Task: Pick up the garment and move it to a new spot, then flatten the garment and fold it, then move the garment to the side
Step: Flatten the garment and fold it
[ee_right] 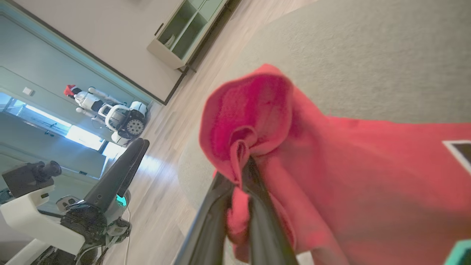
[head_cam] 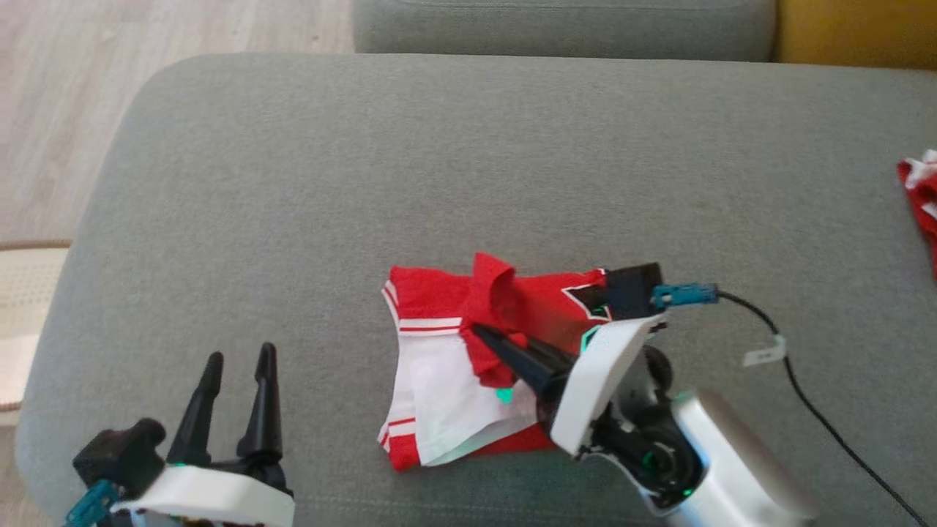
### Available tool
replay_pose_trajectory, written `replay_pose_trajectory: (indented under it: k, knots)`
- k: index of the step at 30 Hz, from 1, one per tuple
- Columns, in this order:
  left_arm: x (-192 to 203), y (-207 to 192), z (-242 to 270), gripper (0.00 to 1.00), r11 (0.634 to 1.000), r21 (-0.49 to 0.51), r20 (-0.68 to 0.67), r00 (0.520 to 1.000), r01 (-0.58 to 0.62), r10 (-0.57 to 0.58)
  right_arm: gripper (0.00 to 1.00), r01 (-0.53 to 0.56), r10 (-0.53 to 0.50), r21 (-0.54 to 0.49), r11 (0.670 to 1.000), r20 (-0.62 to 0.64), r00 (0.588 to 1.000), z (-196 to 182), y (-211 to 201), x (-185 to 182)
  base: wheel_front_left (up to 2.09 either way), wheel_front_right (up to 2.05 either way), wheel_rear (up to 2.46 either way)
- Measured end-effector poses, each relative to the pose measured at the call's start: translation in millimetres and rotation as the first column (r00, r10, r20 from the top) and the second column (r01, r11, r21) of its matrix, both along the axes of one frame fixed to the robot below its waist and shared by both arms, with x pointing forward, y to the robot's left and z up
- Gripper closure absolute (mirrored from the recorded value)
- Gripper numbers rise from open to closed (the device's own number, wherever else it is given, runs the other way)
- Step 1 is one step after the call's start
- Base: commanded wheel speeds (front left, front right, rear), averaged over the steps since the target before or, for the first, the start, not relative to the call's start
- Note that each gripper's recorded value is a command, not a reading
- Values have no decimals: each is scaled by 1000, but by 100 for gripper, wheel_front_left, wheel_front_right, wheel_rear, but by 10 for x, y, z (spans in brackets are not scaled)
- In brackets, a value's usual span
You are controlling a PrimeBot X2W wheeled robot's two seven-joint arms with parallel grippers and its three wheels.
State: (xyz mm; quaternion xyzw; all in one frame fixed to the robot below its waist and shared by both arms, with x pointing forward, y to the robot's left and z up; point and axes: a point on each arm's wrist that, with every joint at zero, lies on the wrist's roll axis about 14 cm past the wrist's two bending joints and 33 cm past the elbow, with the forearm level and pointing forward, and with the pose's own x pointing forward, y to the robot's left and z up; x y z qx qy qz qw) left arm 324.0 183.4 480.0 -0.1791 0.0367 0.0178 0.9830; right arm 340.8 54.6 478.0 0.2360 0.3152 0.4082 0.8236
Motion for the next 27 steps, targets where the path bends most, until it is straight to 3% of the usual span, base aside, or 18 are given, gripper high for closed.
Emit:
replay_pose_trajectory:
  k: [7,8,9,11,19,27]
  knots:
    - [-72,83,9,0,999,0,2,999,-35,35,100,-75,75,19,997,-19,997,-111,311,-90,0,0,0]
    - [-78,94,13,0,999,1,3,999,-39,39,93,-77,78,16,997,-17,997,-129,332,-86,0,0,0]
    - [-88,103,13,0,999,1,3,999,-42,42,65,-81,81,15,997,-20,997,-147,353,-87,0,0,0]
    - [-105,117,11,0,999,1,2,999,-48,48,0,-84,85,28,996,-40,996,-177,394,-101,0,0,0]
    - [-121,132,12,0,999,2,3,999,-54,54,0,-54,58,95,994,-37,998,-111,506,-27,0,0,0]
    - [-76,78,-8,0,999,9,-3,999,-33,33,0,98,-118,149,984,128,985,159,342,485,0,0,0]
